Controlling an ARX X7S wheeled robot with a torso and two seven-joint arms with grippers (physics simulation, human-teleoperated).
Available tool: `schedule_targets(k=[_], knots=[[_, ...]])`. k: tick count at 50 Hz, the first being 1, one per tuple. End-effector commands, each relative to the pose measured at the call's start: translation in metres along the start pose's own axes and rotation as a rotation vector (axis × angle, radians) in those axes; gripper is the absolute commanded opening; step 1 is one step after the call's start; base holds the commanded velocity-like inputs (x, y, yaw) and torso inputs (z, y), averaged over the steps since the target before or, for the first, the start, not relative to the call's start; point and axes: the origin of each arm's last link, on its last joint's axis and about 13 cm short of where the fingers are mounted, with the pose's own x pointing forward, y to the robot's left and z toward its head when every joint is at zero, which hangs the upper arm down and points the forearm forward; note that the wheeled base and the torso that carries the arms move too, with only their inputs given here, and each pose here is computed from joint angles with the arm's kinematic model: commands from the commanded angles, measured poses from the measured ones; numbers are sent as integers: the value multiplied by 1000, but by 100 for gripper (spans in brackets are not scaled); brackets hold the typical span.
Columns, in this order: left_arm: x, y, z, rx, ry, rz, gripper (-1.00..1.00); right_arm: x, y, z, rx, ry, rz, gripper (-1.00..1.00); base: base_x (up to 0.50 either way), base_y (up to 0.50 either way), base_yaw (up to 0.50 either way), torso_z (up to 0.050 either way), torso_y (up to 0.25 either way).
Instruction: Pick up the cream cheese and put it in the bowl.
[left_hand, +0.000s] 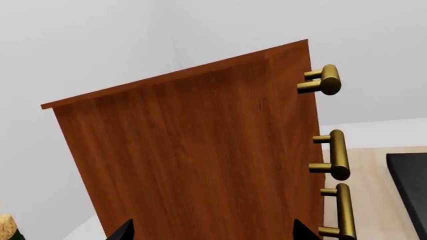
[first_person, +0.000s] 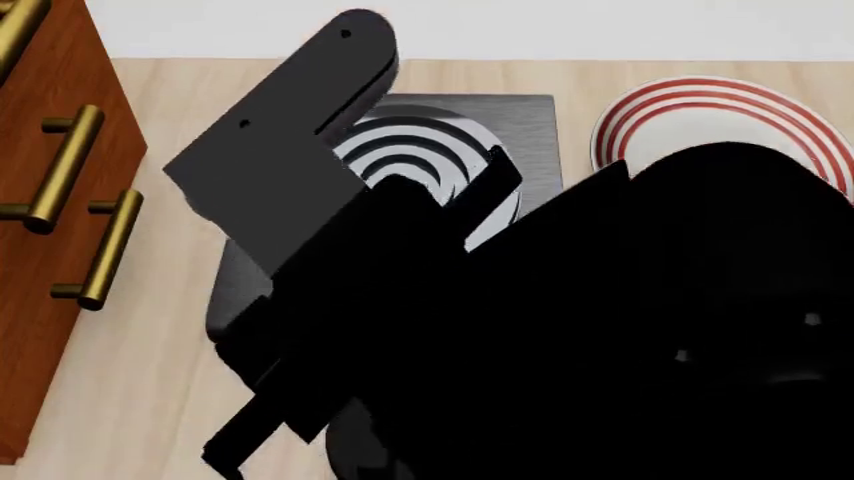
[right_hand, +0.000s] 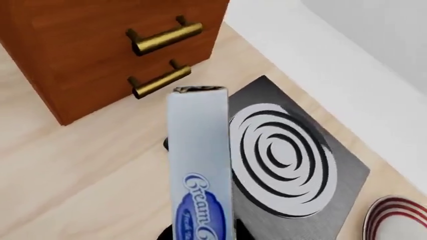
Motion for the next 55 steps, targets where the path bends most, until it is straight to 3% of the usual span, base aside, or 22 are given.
schedule_targets(k=[1,11,25,36,55], knots=[[0,0,0,2,1,0,100,-24,-22,9,106,-86,-118,-100,0,0,0,0,0],[0,0,0,7,4,1,100,-43,-37,11,188,-127,-201,-100,0,0,0,0,0],[0,0,0,14,7,3,100,-56,-44,-3,276,-151,-292,-100,0,0,0,0,0],[0,-1,-1,22,10,2,100,-71,-59,-21,408,-147,-385,-100,0,0,0,0,0],[0,-1,0,23,11,1,100,-81,-66,-41,494,-112,-467,-100,0,0,0,0,1]])
